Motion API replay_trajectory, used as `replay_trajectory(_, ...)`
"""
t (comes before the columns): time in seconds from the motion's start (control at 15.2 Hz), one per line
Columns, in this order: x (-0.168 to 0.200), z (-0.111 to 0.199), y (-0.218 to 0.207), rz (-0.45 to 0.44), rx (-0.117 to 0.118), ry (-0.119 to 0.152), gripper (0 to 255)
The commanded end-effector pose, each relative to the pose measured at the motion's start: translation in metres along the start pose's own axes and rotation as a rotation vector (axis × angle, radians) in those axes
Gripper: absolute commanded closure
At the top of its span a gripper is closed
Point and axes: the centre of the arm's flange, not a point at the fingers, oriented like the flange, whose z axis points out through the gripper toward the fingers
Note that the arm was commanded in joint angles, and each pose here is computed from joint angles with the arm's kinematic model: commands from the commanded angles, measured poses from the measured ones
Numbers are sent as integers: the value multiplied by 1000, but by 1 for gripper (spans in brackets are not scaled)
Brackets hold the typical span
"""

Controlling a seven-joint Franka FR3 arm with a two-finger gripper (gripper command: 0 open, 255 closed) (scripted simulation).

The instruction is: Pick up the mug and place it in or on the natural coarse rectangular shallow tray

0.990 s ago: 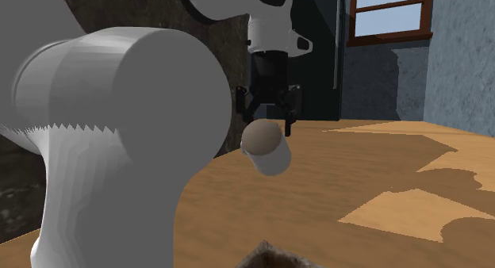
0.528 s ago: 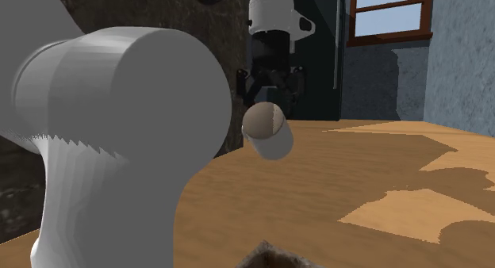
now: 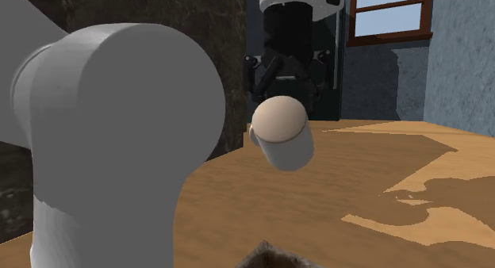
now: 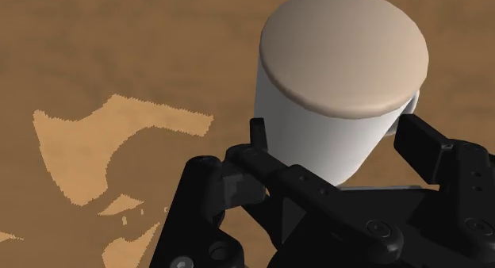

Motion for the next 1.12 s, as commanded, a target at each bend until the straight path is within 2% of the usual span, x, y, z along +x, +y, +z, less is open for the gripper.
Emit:
replay_trajectory(0.0,-25,-6,14,-1,0,-1,255)
replay_trajectory(0.92,-181,-24,110,-1,0,-1,255)
replay_trajectory(1.06,-184,-19,112,-1,0,-1,255)
